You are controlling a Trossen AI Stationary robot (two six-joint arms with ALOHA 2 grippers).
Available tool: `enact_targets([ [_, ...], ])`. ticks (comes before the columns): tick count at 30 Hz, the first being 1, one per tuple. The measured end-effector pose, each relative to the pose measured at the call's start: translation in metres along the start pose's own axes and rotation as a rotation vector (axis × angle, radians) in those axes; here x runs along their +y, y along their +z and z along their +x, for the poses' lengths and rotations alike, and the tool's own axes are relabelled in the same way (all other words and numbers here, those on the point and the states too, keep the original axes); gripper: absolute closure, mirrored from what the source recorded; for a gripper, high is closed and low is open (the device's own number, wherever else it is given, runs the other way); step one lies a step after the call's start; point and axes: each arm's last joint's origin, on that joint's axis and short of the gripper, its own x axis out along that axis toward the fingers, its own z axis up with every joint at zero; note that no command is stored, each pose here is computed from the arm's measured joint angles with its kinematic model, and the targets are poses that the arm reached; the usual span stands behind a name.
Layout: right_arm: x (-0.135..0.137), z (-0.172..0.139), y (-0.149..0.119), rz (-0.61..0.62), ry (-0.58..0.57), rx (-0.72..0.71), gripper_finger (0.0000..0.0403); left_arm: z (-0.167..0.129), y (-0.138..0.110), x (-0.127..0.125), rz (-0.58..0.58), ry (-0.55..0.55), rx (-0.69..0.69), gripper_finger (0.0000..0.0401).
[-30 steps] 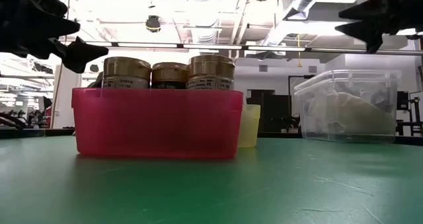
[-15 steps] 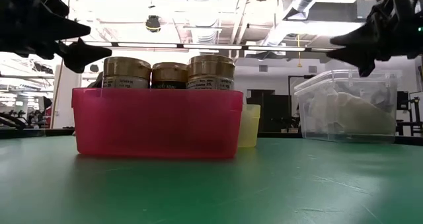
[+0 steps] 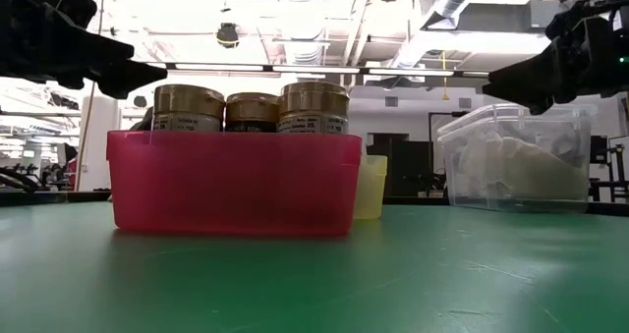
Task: Sort spices by type
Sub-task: Return to Home Position
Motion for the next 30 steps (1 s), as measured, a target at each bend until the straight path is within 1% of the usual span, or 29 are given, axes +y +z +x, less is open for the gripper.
enact_targets([
  [3, 0.0, -0.0001, 0.0, -0.015, -0.001, 0.0, 0.019, 0.0, 0.0, 0.0, -0.003, 0.0, 0.0, 0.0076],
  [30, -0.0001, 0.0, -0.0008, -0.017, -0.003, 0.005, 0.019, 0.0, 0.0, -0.0001, -0.005, -0.001, 0.0, 0.0076],
])
